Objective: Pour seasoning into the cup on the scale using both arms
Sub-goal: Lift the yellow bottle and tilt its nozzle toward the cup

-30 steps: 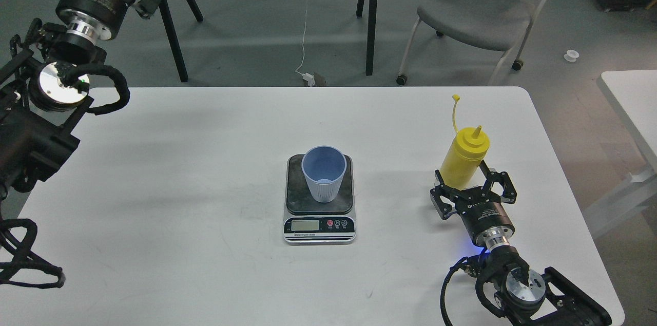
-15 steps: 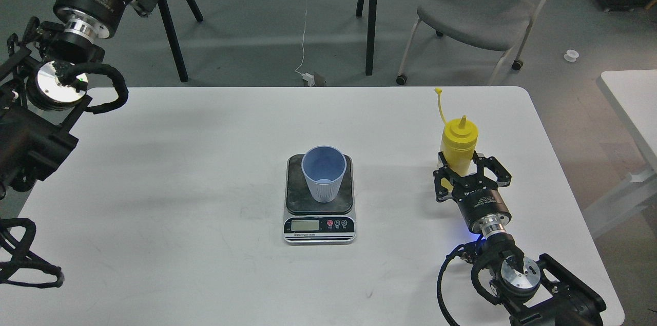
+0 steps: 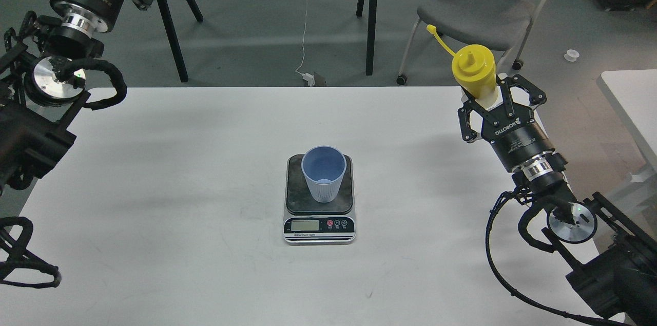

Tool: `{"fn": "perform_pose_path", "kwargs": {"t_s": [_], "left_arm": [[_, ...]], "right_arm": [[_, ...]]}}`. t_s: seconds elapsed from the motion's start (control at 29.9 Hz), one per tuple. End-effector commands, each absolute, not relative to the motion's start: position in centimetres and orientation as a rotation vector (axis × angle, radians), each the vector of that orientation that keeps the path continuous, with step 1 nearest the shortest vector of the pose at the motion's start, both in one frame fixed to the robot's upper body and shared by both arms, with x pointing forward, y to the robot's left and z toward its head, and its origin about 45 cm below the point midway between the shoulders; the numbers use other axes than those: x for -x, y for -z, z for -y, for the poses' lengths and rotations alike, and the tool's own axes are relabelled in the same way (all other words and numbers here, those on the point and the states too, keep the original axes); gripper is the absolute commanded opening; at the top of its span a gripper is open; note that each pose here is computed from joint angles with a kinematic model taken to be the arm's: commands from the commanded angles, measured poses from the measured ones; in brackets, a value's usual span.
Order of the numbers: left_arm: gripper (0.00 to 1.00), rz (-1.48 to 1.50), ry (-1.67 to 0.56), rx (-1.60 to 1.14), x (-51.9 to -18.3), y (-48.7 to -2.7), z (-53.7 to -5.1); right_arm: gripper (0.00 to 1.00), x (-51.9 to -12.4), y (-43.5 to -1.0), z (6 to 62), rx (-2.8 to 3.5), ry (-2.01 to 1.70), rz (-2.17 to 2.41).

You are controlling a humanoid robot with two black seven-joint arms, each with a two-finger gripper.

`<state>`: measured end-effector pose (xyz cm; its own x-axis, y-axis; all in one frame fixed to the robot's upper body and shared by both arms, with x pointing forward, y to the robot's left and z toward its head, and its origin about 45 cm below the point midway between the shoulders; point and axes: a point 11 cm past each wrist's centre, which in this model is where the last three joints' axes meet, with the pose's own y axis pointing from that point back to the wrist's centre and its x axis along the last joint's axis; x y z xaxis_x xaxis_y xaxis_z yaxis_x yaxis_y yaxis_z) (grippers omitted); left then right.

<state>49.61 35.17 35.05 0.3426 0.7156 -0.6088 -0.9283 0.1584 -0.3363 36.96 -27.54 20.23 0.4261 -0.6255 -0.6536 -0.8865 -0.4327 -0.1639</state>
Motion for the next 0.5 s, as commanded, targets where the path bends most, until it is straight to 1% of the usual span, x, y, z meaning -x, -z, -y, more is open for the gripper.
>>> {"fn": "perform_pose_path", "kwargs": {"t_s": [0.0, 0.07, 0.17, 0.27, 0.47], "left_arm": [[0.99, -0.341, -1.21, 0.747, -49.6, -35.0, -35.2], [0.99, -0.343, -1.205, 0.748, -49.6, -35.0, -35.0], [0.99, -0.343, -1.2, 0.748, -49.5, -35.1, -34.9], [0.99, -0.34, -1.206, 0.741, -49.4, -35.0, -35.2], [0.99, -0.34, -1.207, 0.738, -49.3, -34.8, -35.4]], "right_arm": [[0.4, -37.1, -22.2, 25.1, 2.444, -0.438, -1.325], [0.39, -37.5, -22.9, 23.9, 2.565, -0.24, -1.394], [0.39, -38.0, -22.9, 21.6, 2.695, 0.031, -1.465], [0.38, -37.8, -22.5, 18.0, 2.791, 0.214, -1.43], [0.38, -37.1, -22.0, 13.3, 2.945, 0.564, -1.307]]}}
